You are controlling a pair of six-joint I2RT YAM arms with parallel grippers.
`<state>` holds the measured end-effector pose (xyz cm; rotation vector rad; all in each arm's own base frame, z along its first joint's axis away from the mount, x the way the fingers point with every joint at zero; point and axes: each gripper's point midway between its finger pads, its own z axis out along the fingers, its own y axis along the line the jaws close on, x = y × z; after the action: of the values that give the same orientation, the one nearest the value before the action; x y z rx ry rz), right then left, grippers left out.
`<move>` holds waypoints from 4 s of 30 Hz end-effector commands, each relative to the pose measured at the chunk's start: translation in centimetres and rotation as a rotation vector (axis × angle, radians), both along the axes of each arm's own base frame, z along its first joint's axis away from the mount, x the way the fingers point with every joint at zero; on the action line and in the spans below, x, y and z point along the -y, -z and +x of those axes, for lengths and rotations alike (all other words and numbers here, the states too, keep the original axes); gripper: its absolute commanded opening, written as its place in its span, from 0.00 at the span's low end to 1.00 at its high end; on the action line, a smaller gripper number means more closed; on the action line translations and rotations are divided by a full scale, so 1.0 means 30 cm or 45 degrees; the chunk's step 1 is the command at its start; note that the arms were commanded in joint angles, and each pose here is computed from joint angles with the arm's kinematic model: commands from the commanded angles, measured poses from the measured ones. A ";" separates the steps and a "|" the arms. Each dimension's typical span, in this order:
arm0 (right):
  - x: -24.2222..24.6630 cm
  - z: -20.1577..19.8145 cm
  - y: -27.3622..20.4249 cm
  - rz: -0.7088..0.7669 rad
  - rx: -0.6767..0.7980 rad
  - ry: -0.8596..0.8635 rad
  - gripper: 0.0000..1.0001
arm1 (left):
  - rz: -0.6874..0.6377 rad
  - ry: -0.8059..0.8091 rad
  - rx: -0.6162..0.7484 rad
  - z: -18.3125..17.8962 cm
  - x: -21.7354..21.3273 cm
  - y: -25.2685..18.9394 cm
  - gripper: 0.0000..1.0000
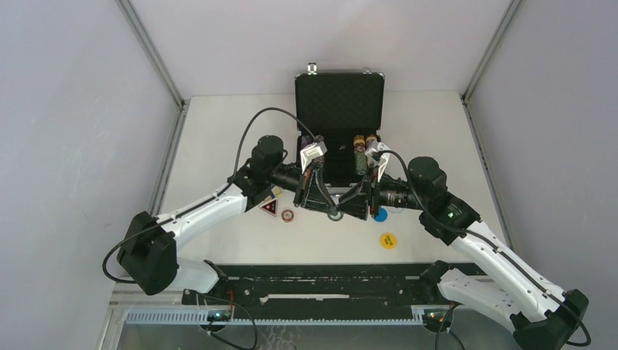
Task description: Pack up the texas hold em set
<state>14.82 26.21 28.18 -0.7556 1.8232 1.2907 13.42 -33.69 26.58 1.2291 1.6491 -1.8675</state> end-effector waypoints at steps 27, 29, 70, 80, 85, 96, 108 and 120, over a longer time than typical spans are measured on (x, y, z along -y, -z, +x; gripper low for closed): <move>-0.009 -0.031 0.003 0.032 -0.035 -0.116 0.33 | -0.140 0.013 0.238 0.006 -0.014 -0.152 0.00; -0.010 -0.034 0.010 0.026 -0.046 -0.123 0.34 | -0.144 0.008 0.244 0.009 -0.016 -0.158 0.00; 0.206 0.513 0.343 -0.939 0.386 0.155 0.00 | 0.124 -0.732 -0.267 0.382 -0.101 0.267 0.86; 0.217 0.581 0.441 -1.130 0.420 -0.242 0.00 | 0.119 -0.718 -0.280 0.375 -0.100 0.273 0.85; 0.242 0.601 0.517 -1.178 0.376 -0.376 0.00 | 0.086 -0.644 -0.343 0.357 -0.085 0.263 0.86; 0.265 0.716 0.599 -1.275 0.322 -0.377 0.00 | 0.054 -0.572 -0.367 0.339 -0.076 0.254 0.87; 0.279 0.770 0.652 -1.264 0.361 -0.361 0.01 | -0.141 -0.422 -0.436 0.291 -0.071 0.156 0.86; 0.295 0.806 0.688 -1.262 0.345 -0.345 0.01 | -0.187 -0.432 -0.453 0.320 -0.096 0.155 0.82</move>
<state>37.50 17.04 7.07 -1.6576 2.1832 0.3120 23.92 -31.34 20.42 0.4615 1.8139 -2.0248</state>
